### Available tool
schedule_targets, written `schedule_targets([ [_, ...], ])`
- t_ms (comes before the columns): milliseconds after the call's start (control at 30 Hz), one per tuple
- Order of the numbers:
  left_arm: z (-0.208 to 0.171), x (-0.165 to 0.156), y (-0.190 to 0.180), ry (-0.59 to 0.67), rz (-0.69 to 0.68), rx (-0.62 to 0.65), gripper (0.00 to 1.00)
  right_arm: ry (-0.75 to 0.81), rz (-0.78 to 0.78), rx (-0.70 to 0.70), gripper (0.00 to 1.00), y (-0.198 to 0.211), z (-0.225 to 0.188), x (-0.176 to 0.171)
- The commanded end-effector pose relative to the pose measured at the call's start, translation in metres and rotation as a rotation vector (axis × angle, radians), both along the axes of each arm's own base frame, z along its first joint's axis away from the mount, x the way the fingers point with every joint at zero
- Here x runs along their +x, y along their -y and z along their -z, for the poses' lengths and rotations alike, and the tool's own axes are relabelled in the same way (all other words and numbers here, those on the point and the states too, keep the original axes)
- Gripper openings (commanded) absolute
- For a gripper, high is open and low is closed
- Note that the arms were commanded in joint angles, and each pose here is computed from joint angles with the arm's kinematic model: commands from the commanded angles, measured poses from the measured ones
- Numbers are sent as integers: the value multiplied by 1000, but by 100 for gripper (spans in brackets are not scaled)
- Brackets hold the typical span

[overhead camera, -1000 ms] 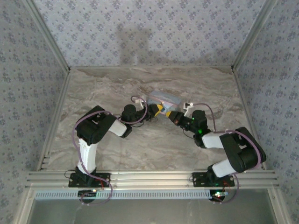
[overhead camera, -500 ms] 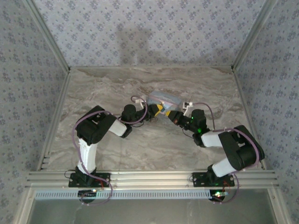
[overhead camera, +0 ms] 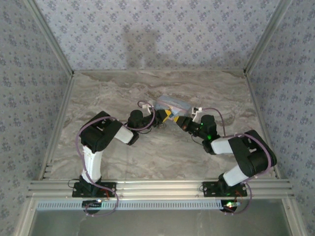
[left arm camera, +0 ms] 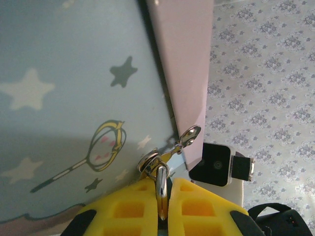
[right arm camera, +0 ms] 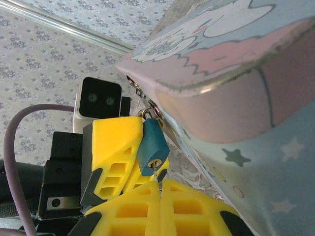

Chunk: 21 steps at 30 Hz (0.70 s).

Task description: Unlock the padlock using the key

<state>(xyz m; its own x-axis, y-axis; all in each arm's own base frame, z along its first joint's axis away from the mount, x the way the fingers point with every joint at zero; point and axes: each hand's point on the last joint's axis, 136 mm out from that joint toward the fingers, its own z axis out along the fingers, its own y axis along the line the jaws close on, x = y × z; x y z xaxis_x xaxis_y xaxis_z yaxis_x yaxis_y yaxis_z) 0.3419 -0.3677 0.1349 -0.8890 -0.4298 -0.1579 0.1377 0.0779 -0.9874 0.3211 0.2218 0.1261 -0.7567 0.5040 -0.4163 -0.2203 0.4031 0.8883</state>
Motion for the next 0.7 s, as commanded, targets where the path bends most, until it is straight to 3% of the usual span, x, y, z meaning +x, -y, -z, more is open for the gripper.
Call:
schedule_targets([
  [0, -43, -9, 10, 112, 60, -84, 0, 58, 13, 25, 0, -6, -17, 12],
  [667, -45, -10, 10, 117, 60, -87, 0, 119, -38, 41, 0, -18, -28, 6],
])
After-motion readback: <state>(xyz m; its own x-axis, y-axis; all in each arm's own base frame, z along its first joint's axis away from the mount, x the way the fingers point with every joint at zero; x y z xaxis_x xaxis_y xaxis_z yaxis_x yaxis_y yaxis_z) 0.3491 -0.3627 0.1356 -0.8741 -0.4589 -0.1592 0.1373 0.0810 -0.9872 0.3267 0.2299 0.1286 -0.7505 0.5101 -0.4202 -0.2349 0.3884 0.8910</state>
